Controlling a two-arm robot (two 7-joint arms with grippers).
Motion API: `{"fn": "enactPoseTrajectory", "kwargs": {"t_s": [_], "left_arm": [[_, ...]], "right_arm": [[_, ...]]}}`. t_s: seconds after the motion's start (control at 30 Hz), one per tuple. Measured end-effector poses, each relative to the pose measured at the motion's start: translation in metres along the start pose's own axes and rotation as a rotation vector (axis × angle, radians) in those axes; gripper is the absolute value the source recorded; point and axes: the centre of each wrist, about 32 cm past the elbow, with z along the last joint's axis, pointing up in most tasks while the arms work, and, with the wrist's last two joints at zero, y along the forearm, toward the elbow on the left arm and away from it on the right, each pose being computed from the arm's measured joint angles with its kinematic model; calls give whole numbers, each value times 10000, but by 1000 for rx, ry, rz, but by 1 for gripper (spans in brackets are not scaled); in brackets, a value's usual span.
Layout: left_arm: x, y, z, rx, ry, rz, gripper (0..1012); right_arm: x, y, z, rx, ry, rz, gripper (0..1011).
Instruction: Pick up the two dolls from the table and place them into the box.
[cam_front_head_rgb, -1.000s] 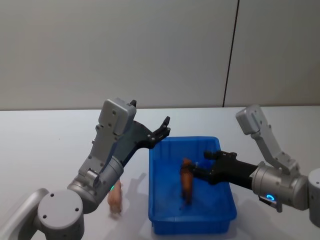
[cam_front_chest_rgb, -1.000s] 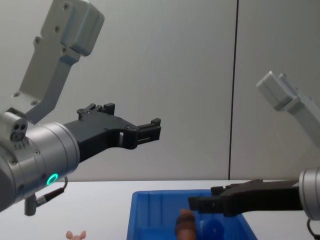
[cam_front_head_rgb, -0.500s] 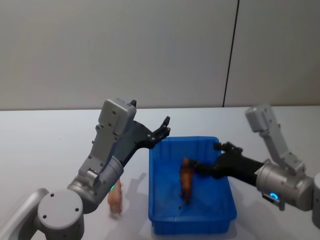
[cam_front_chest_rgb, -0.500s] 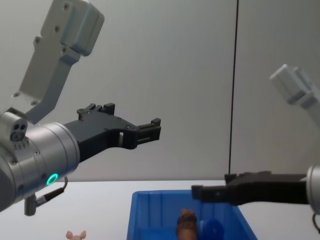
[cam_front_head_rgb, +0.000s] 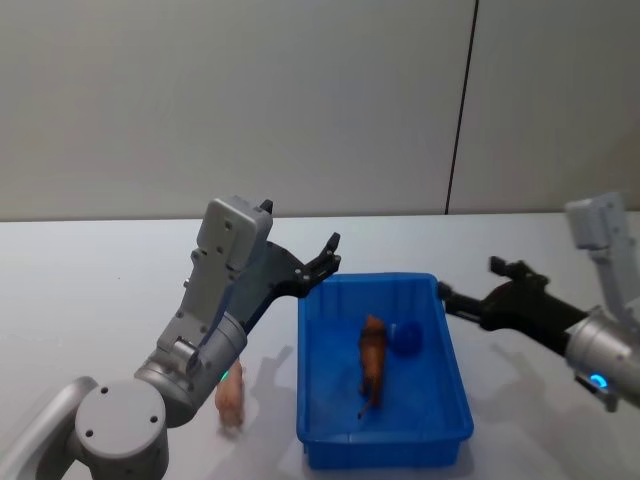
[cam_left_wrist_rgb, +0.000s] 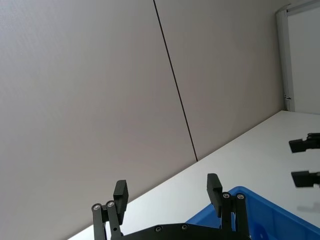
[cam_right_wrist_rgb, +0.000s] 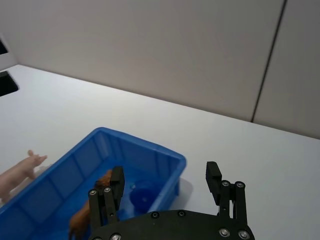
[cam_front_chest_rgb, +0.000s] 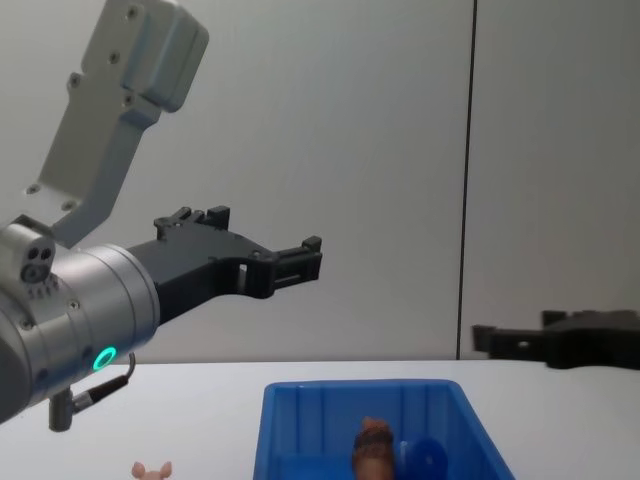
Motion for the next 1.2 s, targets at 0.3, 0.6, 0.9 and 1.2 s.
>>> {"fn": "enactPoseTrajectory", "kwargs": {"t_s": [0.3, 0.6, 0.9, 1.2], "left_arm": [[0, 0, 0, 0, 0, 0, 1001], [1, 4, -2, 4, -6, 1, 1001], [18, 57, 12, 44, -30, 11, 1001], [25, 175, -21, 118, -7, 46, 1001]], "right_arm": [[150, -157, -17, 10, 6, -85, 1001], [226, -238, -24, 13, 8, -128, 1001], [258, -273, -26, 14, 9, -146, 1001], [275, -292, -28, 14, 9, -156, 1001]]}}
